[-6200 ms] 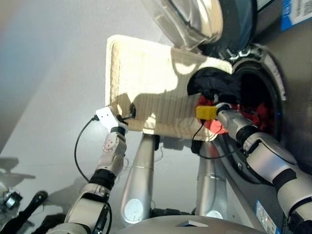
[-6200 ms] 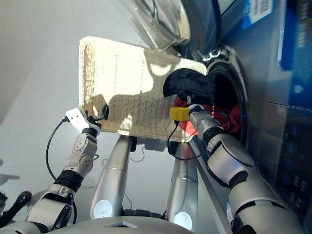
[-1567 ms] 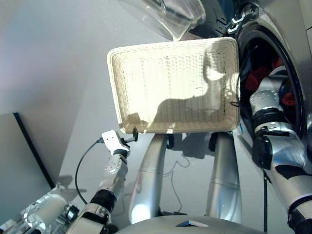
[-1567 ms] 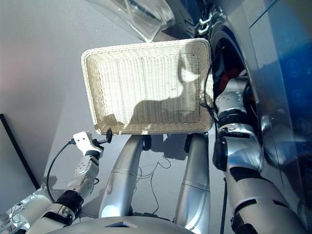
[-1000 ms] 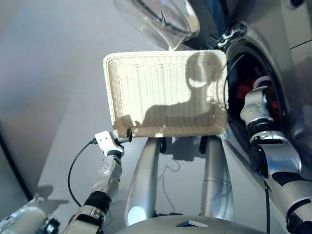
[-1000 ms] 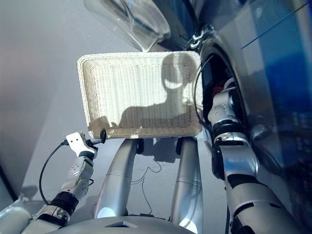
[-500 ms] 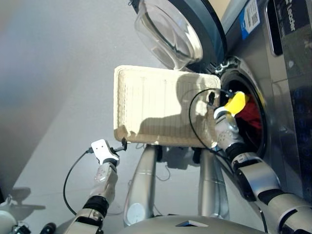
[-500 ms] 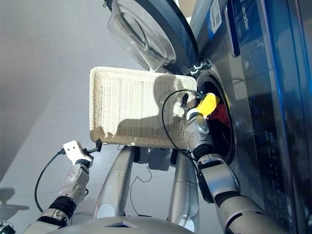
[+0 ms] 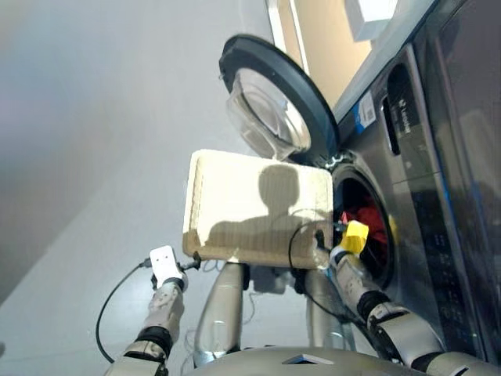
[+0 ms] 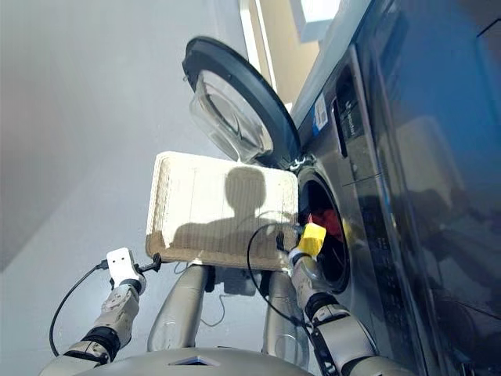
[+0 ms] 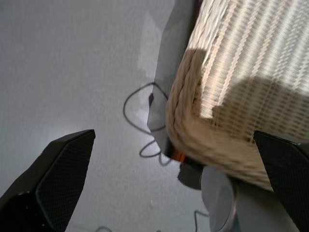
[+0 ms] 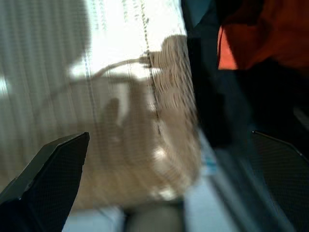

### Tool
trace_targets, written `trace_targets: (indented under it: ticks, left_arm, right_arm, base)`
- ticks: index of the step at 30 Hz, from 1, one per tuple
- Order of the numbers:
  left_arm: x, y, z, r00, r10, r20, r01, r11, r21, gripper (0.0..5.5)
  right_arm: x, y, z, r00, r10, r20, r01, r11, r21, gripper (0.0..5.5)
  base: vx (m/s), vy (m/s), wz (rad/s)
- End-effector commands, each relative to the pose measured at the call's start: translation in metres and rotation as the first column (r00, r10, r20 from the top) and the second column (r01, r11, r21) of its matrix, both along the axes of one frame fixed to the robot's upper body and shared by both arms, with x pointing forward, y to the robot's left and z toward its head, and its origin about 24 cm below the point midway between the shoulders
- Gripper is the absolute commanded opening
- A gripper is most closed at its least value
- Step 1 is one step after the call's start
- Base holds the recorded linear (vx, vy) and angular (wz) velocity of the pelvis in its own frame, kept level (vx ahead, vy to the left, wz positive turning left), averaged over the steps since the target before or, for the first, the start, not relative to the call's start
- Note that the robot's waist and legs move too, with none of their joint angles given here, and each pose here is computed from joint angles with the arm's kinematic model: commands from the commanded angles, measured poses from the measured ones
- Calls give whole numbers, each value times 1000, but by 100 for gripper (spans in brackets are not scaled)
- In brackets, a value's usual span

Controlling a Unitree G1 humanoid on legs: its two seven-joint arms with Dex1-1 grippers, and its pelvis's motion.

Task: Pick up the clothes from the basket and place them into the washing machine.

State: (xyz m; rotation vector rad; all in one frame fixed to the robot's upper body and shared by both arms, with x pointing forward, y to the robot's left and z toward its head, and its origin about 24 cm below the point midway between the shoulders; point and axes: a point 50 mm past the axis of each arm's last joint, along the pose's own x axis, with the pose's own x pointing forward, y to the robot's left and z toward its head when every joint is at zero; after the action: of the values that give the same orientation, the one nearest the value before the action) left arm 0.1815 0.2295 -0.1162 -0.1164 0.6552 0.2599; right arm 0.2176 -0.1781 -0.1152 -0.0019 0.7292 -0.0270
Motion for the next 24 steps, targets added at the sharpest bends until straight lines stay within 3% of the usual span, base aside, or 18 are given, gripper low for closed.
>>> trace_targets:
  ticks: [1, 6, 13, 18, 24]
  left_arm:
    - [-24, 5, -12, 995, -32, -92, 35, 999, 33, 550]
    - [-41, 12, -20, 986, 3, -166, 6, 999, 52, 550]
    - [-64, -1, -33, 958, -60, -282, 75, 996, 42, 550]
    - [-65, -10, -37, 949, -68, -308, 80, 996, 28, 550]
    - [-76, -22, -43, 913, -164, -373, 185, 983, 21, 550]
  right_arm:
    - [-25, -3, -15, 984, 139, -107, -150, 983, -108, 550]
    - [-44, -1, -25, 972, 156, -176, -178, 978, -112, 550]
    - [-85, -4, -42, 920, 209, -332, -275, 946, -168, 550]
    - [-91, -12, -44, 911, 207, -358, -290, 937, -196, 550]
    - [-115, -21, -50, 880, 179, -439, -290, 936, -200, 550]
  base:
    - [83, 159, -144]
    - [2, 105, -153]
    - [-19, -60, -247]
    - [-182, 53, 41]
    - [-32, 105, 341]
